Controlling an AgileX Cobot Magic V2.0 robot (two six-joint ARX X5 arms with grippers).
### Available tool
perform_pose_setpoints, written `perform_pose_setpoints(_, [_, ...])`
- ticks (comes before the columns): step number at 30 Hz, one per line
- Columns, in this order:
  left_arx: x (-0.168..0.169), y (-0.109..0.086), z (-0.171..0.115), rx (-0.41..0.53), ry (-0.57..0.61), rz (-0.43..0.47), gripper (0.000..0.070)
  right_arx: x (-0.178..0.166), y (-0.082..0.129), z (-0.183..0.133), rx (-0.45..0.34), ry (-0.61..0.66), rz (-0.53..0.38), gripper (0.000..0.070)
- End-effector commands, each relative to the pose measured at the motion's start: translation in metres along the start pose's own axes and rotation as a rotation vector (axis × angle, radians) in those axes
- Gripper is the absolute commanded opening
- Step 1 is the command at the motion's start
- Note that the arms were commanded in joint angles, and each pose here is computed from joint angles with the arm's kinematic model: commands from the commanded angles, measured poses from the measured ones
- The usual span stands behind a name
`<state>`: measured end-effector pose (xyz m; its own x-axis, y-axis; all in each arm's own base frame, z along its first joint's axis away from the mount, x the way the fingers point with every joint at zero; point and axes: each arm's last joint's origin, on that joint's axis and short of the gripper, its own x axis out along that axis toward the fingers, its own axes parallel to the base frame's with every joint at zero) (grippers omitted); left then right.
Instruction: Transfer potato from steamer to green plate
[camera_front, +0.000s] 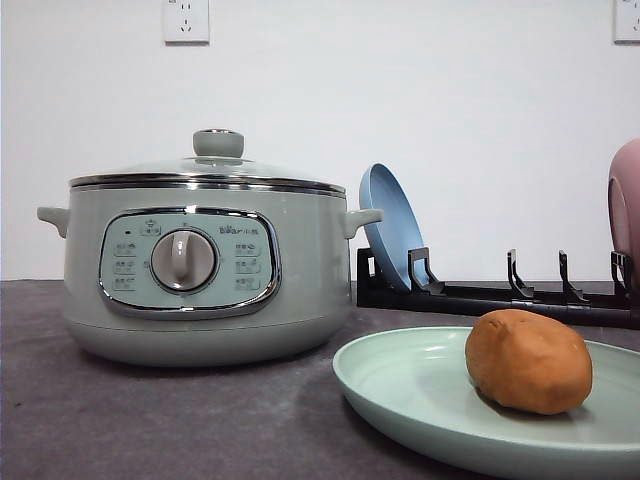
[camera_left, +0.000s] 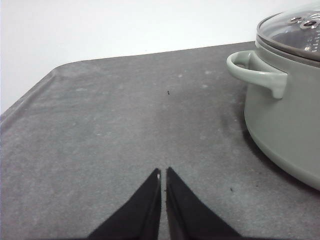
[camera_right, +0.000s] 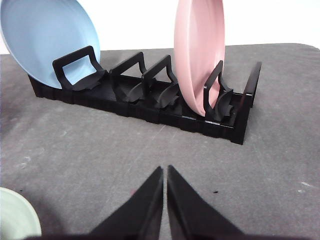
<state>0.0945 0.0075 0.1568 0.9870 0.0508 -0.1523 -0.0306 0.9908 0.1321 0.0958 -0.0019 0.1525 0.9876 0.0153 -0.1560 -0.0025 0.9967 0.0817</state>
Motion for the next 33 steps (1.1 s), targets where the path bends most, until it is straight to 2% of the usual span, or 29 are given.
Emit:
perform_pose_setpoints(1, [0.0019,-0.0007,-0.0071,-0.004,0.025,-0.001,0.0010,0.0004,0.0000,-0.0004,0.003,-0.008,0.003,0.0000])
perform_pose_setpoints(33, [0.0019,-0.0007,-0.0072,-0.004,0.025,-0.001,0.0010,0.0004,0.0000,-0.0002,0.003,-0.010,0.003,0.0000])
